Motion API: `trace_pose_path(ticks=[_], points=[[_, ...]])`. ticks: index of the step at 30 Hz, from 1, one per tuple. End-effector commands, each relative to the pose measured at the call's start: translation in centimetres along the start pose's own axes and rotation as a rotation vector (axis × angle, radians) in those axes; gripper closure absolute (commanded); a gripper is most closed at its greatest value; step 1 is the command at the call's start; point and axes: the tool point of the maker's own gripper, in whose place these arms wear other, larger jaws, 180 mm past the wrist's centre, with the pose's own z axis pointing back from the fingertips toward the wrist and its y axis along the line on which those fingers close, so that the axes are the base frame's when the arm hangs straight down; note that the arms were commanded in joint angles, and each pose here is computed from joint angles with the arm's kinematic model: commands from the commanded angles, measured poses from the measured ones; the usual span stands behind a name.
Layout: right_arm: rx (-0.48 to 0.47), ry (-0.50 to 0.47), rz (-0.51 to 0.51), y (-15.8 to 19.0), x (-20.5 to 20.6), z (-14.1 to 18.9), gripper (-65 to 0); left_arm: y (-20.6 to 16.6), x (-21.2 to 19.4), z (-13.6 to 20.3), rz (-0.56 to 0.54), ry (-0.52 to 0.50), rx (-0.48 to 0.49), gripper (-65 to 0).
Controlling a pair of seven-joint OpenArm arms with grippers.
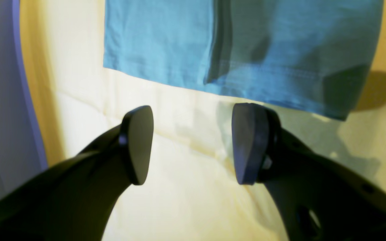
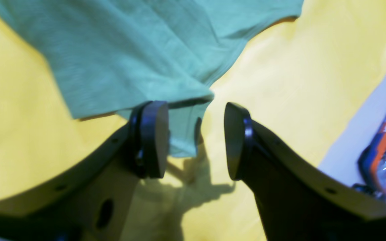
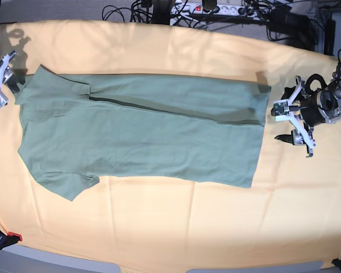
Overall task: Fold the T-shirt properly
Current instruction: 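Lower the folded edge onto the shirt and open both grippers, then grasp the folded edge again with both grippers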
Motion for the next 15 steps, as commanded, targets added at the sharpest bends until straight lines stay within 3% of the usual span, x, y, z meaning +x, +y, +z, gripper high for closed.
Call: trace_pose_path(ticks=[1,6,11,15], points=[[-0.012,-0.013,0.023,-0.6,0.6,0.5,-28.7,1.5,0.1,0.7,-0.009,-0.008,0.042,-37.3],[0.038,0.016,0.035,1.5,-1.2,0.5,-28.7,0.8,1.0,0.5,0.036,-0.049,0.005,-37.3],[0.029,0.002,0.114,2.1,-1.8,0.4,-28.7,0.3,1.8,0.0,0.033,-0.072,-0.021,-37.3],[0.035,0.069,0.22,3.0,-3.1,-0.3,-28.7,-0.1,2.1,-0.1,0.029,-0.081,-0.042,-37.3]])
